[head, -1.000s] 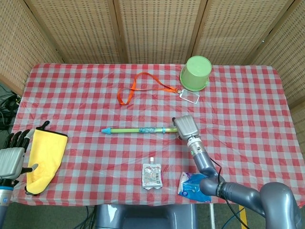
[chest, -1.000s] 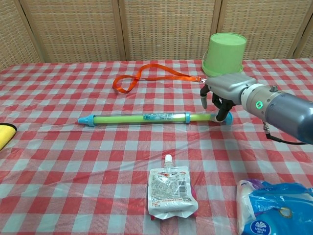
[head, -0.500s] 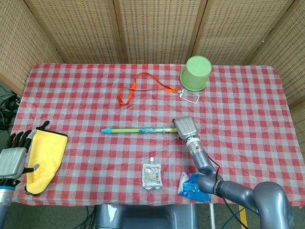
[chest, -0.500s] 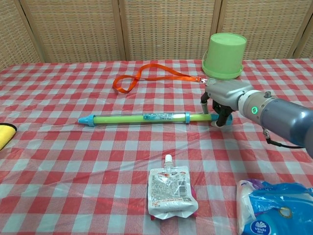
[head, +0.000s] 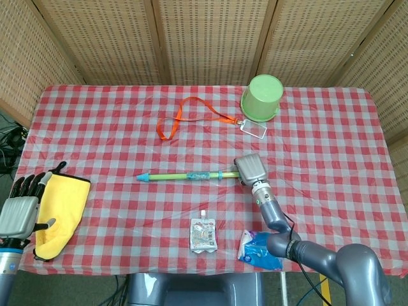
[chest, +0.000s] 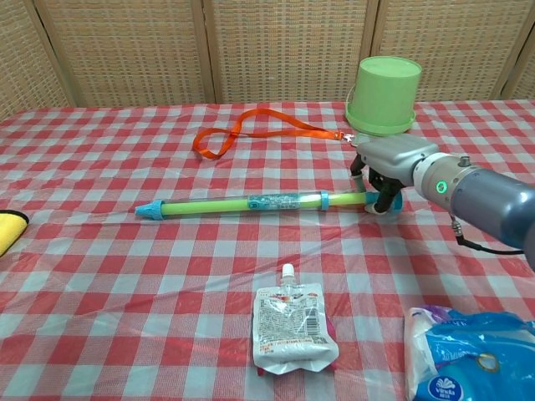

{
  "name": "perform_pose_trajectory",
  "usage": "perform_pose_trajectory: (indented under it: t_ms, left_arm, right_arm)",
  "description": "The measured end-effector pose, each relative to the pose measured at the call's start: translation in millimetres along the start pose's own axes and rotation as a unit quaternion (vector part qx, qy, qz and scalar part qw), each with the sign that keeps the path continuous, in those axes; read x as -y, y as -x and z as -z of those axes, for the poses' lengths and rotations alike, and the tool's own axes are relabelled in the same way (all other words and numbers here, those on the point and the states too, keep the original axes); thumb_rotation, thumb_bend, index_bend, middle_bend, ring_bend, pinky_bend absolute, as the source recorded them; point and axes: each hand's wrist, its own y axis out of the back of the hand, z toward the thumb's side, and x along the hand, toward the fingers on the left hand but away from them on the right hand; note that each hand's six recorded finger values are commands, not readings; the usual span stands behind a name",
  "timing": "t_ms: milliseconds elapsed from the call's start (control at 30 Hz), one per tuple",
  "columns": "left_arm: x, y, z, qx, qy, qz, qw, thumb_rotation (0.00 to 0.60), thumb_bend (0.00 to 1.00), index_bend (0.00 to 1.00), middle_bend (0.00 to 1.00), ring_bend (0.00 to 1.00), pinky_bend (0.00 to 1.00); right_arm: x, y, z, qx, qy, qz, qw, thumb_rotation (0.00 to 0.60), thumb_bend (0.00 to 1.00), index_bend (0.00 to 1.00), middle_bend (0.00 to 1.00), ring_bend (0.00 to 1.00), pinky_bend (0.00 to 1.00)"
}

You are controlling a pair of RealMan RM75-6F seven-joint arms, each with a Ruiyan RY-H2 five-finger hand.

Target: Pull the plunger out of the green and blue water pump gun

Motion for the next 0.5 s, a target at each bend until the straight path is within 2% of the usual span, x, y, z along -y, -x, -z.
perform_pose_trajectory:
  t_ms: [367,500]
  left_arm:
    - [-26,-17,-24,0.023,0.017,-0.037,0.9989,0.600,0.12,0.01,0.00,0.00,0.00]
    - [-33,-26,-36,0.031,0.018,-0.046,0.9983,0.600,0.12,0.08,0.00,0.00,0.00]
  right_arm:
    - [-21,-3,12,0.009,0.008,0.014,0.9998,0.600,0.53,0.70,0.94,0.80,0.67]
    - [-26,-5,16,0.014,0.010,0.018,0.9997,0.600,0.54,0.70,0.94,0.80,0.67]
